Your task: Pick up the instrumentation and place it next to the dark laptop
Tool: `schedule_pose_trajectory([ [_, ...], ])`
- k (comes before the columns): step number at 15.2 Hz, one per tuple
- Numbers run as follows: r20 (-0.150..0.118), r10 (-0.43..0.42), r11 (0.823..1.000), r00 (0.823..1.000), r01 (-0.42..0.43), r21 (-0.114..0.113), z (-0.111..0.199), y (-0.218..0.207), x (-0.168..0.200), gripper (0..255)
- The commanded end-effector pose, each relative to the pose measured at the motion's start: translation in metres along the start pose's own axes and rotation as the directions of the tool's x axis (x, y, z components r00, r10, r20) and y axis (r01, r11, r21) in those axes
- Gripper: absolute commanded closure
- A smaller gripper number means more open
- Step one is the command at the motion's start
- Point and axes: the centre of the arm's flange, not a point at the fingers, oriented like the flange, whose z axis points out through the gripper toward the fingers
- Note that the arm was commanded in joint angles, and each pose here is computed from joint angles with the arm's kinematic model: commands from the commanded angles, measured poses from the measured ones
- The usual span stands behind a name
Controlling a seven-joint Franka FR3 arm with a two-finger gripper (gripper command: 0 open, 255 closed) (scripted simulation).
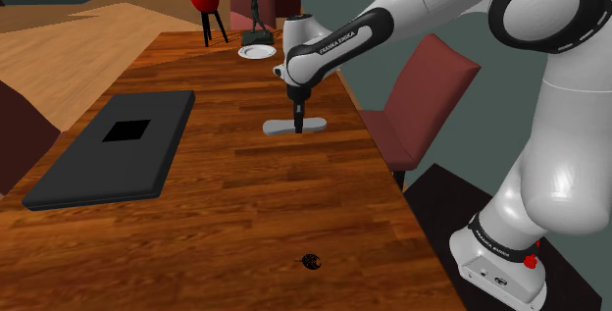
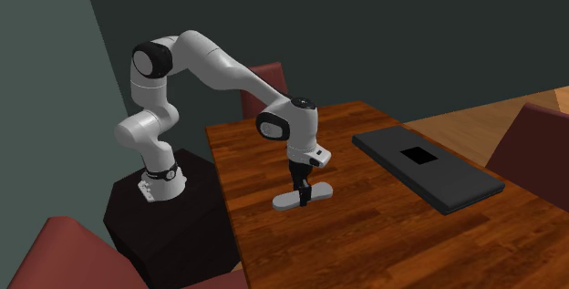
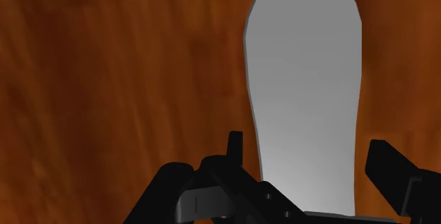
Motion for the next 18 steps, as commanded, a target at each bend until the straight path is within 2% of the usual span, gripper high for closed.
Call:
schedule_pose_trajectory([
  [1, 0.0, 0.0, 1.0, 1.0, 0.0, 0.0, 0.0, 0.0, 0.0, 255],
  [7, 0.0, 0.0, 1.0, 1.0, 0.0, 0.0, 0.0, 0.0, 0.0, 255],
  [18, 0.0, 0.0, 1.0, 1.0, 0.0, 0.0, -0.058, 0.0, 0.0, 255],
])
